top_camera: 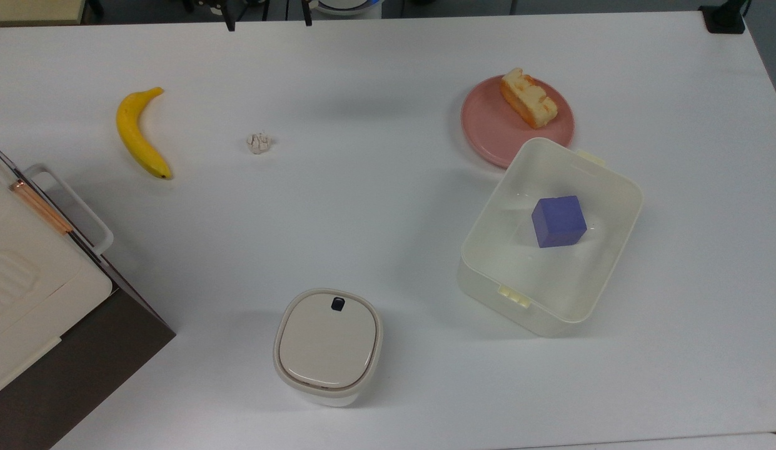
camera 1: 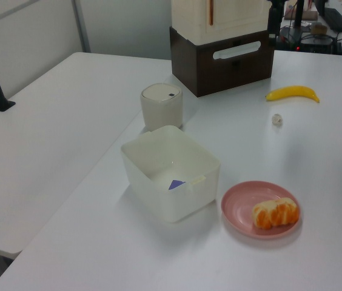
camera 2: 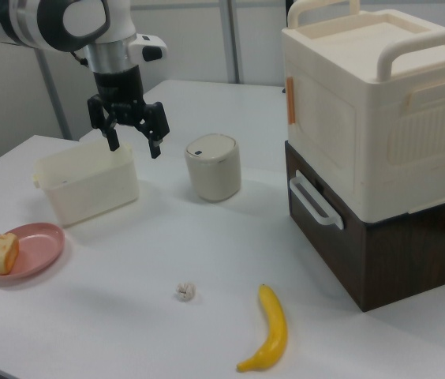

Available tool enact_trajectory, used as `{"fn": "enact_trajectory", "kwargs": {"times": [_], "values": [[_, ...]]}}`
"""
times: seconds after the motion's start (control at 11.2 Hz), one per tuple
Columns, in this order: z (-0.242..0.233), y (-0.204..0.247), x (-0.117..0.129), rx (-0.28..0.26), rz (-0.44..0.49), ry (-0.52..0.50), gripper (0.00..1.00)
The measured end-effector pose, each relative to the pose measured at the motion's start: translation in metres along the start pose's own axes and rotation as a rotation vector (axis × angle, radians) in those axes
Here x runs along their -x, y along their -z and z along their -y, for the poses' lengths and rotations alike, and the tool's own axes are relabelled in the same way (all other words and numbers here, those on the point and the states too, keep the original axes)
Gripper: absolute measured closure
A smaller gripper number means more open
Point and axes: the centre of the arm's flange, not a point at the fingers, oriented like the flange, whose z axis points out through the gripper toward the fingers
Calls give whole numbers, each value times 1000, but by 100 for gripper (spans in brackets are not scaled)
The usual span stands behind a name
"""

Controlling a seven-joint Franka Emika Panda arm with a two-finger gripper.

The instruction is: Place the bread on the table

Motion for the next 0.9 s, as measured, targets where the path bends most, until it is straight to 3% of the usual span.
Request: {"fn": "enact_trajectory", "kwargs": {"times": [0.9], "values": [[5,0,-1,-3,0,14,0]]}}
